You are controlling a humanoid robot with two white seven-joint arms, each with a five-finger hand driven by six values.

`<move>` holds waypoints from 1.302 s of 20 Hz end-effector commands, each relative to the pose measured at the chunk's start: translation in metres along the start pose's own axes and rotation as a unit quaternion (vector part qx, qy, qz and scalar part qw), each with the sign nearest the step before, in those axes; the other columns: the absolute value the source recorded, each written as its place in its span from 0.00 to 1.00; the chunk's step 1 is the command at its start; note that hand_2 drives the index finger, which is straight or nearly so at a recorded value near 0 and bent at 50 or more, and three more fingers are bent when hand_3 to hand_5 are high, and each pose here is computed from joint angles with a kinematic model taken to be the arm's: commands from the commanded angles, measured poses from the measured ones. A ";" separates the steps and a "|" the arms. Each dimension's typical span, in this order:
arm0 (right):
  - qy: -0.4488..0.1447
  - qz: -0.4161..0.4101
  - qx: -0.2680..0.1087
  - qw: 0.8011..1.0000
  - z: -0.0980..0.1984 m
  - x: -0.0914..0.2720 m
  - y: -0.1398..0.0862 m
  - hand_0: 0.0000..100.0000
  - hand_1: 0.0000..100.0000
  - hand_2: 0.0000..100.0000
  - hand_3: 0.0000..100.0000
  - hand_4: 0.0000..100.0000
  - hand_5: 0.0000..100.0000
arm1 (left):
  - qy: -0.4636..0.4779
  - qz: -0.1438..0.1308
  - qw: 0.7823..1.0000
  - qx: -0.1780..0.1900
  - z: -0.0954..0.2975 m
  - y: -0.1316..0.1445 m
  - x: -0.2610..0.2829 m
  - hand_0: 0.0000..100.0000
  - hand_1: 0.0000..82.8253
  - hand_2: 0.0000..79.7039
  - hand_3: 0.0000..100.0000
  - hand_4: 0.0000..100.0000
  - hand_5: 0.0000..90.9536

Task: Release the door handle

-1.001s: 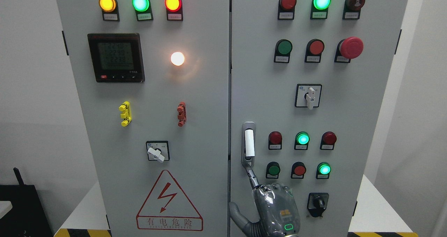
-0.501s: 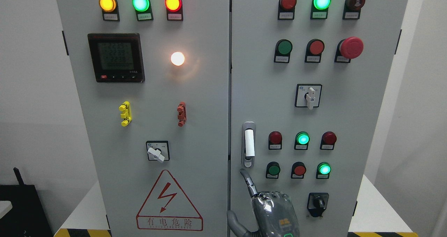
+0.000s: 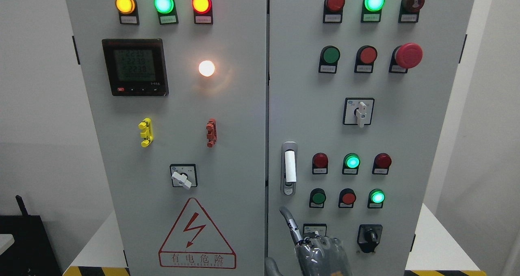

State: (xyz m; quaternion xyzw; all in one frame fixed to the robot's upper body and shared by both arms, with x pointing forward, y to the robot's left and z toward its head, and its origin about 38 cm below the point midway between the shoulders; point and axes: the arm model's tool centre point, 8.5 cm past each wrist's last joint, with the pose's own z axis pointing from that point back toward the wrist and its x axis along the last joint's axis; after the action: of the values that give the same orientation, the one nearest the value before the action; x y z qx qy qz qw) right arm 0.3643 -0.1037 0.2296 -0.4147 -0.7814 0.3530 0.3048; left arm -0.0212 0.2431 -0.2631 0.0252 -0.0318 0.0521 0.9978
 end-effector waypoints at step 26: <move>0.003 -0.070 -0.066 0.995 0.020 -0.003 -0.016 0.26 0.00 1.00 1.00 0.95 0.92 | -0.015 0.000 1.000 -0.003 -0.001 -0.002 0.010 0.12 0.47 0.00 0.00 0.00 0.00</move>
State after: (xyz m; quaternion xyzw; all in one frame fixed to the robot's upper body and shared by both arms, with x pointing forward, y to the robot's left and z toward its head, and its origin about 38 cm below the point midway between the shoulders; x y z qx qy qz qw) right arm 0.3444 -0.1166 0.2304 -0.3789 -0.8270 0.2843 0.3027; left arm -0.0212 0.2431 -0.2631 0.0252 -0.0319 0.0522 0.9978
